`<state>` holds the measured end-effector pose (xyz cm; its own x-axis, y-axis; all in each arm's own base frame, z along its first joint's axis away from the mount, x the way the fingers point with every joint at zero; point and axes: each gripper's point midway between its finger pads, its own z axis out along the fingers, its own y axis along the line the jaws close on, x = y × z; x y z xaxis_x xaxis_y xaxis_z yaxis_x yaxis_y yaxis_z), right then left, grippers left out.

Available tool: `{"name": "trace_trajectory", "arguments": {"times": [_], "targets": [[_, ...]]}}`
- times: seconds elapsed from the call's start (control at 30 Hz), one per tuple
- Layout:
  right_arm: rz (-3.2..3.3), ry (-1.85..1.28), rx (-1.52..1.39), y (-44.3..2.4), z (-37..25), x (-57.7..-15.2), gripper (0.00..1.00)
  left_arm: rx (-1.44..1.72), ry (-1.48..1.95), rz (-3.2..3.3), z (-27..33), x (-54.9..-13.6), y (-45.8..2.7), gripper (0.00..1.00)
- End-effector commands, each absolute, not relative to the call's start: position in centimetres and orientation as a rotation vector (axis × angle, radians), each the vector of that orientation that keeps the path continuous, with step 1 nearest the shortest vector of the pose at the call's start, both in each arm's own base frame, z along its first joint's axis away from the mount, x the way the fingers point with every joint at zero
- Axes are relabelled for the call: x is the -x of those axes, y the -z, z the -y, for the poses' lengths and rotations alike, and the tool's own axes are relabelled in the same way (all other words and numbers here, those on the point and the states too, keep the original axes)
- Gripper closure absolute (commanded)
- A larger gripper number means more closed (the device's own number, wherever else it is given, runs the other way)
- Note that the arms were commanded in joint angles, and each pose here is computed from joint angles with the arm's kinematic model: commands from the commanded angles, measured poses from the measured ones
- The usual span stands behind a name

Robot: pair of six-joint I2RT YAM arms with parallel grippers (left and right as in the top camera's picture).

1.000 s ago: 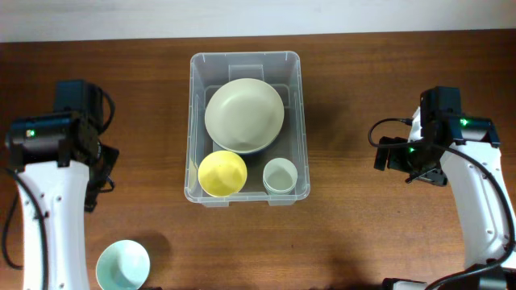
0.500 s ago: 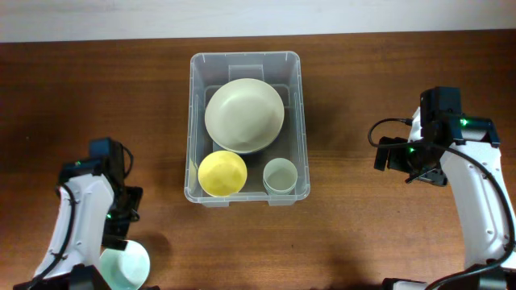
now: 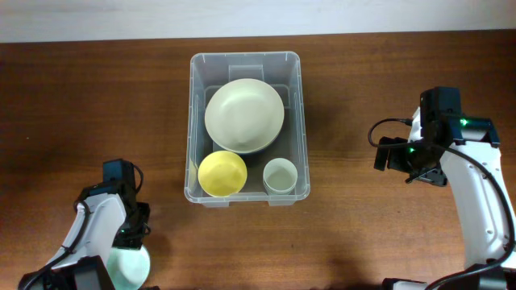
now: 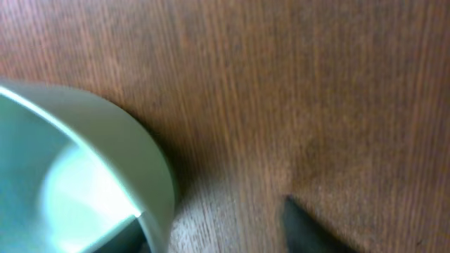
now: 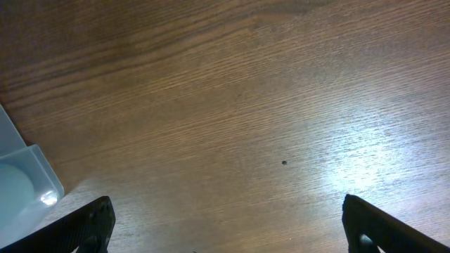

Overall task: Pack container
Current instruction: 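Move the left gripper to the mint-green bowl and grasp its rim, then carry the mint-green bowl onto the yellow bowl in the bin, release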

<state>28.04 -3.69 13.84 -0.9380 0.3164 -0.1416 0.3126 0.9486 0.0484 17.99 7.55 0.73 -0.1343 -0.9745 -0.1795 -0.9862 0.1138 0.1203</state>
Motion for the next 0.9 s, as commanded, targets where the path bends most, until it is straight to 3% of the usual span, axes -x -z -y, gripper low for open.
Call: {"name": "trace_trajectory", "arguments": {"times": [0.0, 0.13, 0.3, 0.57, 0.87], "targets": [[-2.931, -0.029, -0.477, -14.5, 4.0, -28.2, 0.01, 2.024, -0.334, -2.277, -8.0, -18.1, -0.7, 0.73], [-2.930, -0.029, -0.477, -14.5, 4.0, -28.2, 0.01, 2.016, -0.321, -2.266, -8.1, -18.5, -0.8, 0.99], [-2.930, -0.029, -0.477, -14.5, 4.0, -28.2, 0.01, 1.825, -0.262, -2.333, -8.8, -21.8, -2.8, 0.99], [-2.927, -0.029, -0.476, -14.5, 4.0, -28.3, 0.01, 1.249, -0.061, -2.511, -7.2, -30.4, -13.2, 0.99], [-2.927, -0.029, -0.476, -14.5, 4.0, -28.3, 0.01, 0.347, 0.100, -2.556, 4.5, -34.8, -25.9, 0.99]]}}
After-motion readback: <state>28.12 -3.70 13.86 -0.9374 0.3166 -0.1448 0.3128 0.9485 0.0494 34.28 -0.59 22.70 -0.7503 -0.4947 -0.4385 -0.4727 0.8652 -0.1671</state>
